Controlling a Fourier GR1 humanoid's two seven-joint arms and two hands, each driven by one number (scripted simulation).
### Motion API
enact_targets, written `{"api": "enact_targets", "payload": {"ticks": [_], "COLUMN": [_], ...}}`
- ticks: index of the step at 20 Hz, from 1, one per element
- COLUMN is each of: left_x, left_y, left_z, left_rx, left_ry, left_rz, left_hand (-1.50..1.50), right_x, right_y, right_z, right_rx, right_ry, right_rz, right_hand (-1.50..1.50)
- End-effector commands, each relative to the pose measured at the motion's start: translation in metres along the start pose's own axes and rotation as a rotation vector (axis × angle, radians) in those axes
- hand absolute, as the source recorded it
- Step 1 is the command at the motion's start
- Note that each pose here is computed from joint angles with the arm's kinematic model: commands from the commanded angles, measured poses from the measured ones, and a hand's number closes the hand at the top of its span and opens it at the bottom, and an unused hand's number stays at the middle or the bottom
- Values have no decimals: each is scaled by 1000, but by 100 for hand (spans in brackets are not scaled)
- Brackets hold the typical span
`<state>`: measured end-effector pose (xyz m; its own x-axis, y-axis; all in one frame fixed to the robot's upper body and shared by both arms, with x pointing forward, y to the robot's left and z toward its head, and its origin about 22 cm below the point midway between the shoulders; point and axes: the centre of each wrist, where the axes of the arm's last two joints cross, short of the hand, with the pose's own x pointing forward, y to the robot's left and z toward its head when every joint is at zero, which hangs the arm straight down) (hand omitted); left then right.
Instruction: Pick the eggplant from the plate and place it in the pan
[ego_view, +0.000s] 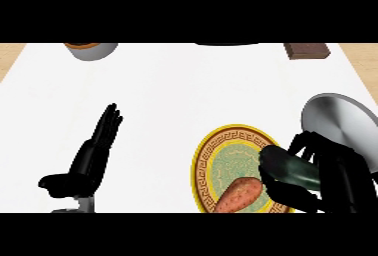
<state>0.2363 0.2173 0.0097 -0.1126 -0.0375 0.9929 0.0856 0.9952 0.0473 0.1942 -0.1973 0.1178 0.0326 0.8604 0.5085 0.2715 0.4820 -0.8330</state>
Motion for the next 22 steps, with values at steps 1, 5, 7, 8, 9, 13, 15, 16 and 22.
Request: {"api": "enact_targets", "payload": {"ticks": [1, 5, 7, 8, 9, 13, 15, 16, 22], "left_x": [-2, 0, 1, 1, -7, -3, -1, -13, 13], "left_y": [-7, -11, -32, -17, -29, -15, -24, -7, -24], "left_z": [-8, -2, -9, -4, 1, -11, 6, -5, -10], "left_rx": [-32, -23, -18, -20, -33, -27, -48, -33, -58], "left_ry": [-11, -9, -23, -8, -12, -12, -5, -27, -23], "left_rz": [8, 14, 9, 9, 13, -5, 9, -3, 6], "left_hand": [0, 0, 0, 0, 0, 0, 0, 0, 0], "right_x": [-13, -46, -84, -76, -97, -145, -148, -161, -211], "right_y": [-20, -23, -21, -25, -21, -26, -31, -28, -18], "right_z": [15, -16, -10, -30, -36, -45, -72, -73, -107], "right_rx": [-86, -143, -203, -217, -229, -325, -397, -413, -494], "right_ry": [106, 149, 185, 182, 183, 159, 182, 178, 206], "right_rz": [-85, -136, -86, -104, -79, 73, 78, 80, -22], "right_hand": [150, 150, 150, 150, 150, 150, 150, 150, 150]}}
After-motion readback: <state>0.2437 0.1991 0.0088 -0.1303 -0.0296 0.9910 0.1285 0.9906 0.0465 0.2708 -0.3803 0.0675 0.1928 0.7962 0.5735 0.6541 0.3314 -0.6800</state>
